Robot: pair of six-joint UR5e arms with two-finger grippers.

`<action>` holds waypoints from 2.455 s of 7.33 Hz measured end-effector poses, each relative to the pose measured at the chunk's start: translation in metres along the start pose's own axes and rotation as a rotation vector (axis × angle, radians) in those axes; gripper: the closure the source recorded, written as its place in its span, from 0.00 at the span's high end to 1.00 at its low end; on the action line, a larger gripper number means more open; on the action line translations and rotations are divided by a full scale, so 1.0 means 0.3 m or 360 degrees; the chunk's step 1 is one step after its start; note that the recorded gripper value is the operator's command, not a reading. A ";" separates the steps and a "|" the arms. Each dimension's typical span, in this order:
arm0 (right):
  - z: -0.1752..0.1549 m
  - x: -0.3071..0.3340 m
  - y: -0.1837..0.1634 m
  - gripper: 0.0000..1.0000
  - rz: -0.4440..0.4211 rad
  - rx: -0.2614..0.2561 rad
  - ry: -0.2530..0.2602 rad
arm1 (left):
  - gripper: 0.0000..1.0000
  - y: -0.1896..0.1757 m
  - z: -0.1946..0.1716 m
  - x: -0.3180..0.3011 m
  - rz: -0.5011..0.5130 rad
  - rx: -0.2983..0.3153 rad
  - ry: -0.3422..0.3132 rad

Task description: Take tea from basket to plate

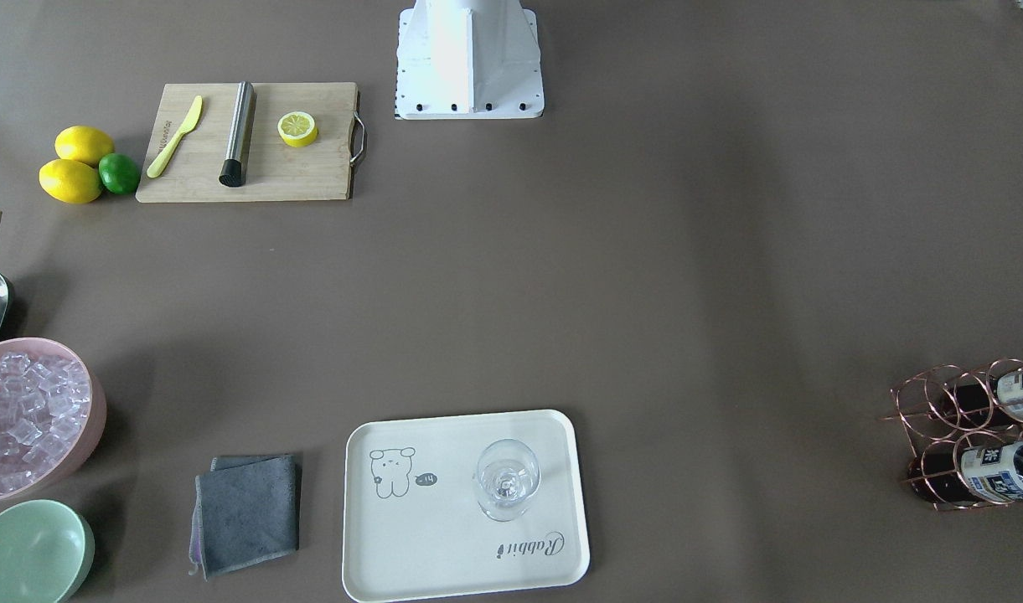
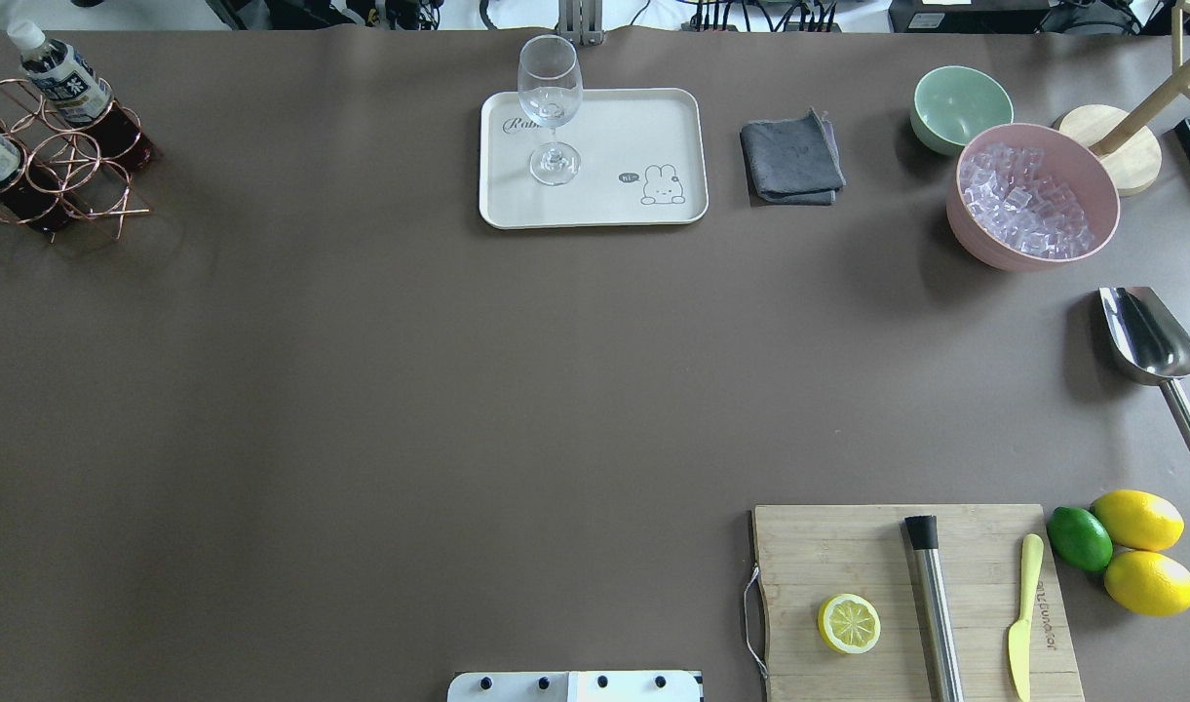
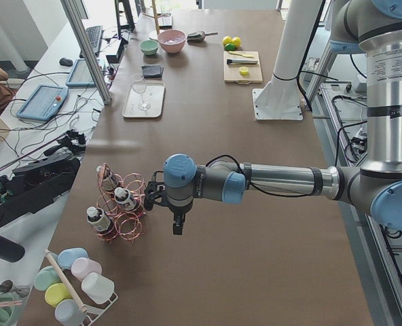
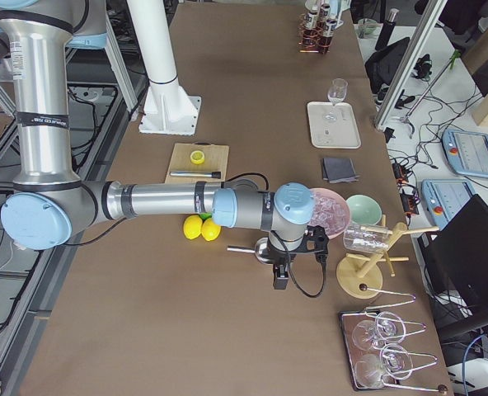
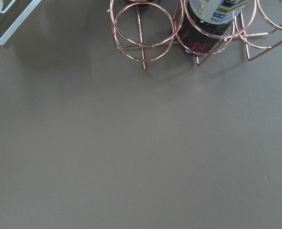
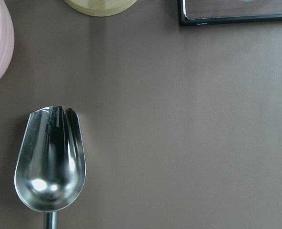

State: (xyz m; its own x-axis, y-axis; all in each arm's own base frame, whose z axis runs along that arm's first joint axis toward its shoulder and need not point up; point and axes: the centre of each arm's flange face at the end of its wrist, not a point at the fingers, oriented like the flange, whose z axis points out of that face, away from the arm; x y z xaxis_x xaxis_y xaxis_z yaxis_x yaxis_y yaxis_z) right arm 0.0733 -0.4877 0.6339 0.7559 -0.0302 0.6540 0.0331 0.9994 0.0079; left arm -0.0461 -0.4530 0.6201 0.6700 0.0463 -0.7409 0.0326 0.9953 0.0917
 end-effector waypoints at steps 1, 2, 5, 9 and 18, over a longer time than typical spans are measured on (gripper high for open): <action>0.009 0.008 0.005 1.00 0.0000 -0.0002 0.0001 | 0.98 0.001 0.002 -0.002 -0.0003 -0.0002 0.0000; 0.013 0.011 0.006 1.00 -0.0004 0.0003 0.0003 | 0.98 0.001 0.002 -0.004 -0.0004 -0.0002 -0.0002; 0.033 0.027 0.021 1.00 0.0003 -0.0010 0.0010 | 0.98 0.001 0.003 -0.004 -0.0004 -0.0003 -0.0003; 0.040 0.035 0.026 1.00 0.0010 -0.0016 0.0016 | 0.98 0.001 0.000 -0.004 -0.0004 0.0000 -0.0006; 0.058 0.049 0.029 1.00 0.0023 -0.0034 0.0016 | 0.98 0.007 -0.005 -0.010 -0.0009 0.0004 -0.0025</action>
State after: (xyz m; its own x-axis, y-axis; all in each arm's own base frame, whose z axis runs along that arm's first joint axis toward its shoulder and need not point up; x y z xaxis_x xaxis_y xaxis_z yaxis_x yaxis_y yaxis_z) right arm 0.0734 -0.4790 0.6569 0.7632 -0.0158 0.6460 0.0359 0.9992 -0.0179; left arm -0.0490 -0.4508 0.6216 0.6812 0.0395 -0.7310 0.0383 0.9952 0.0896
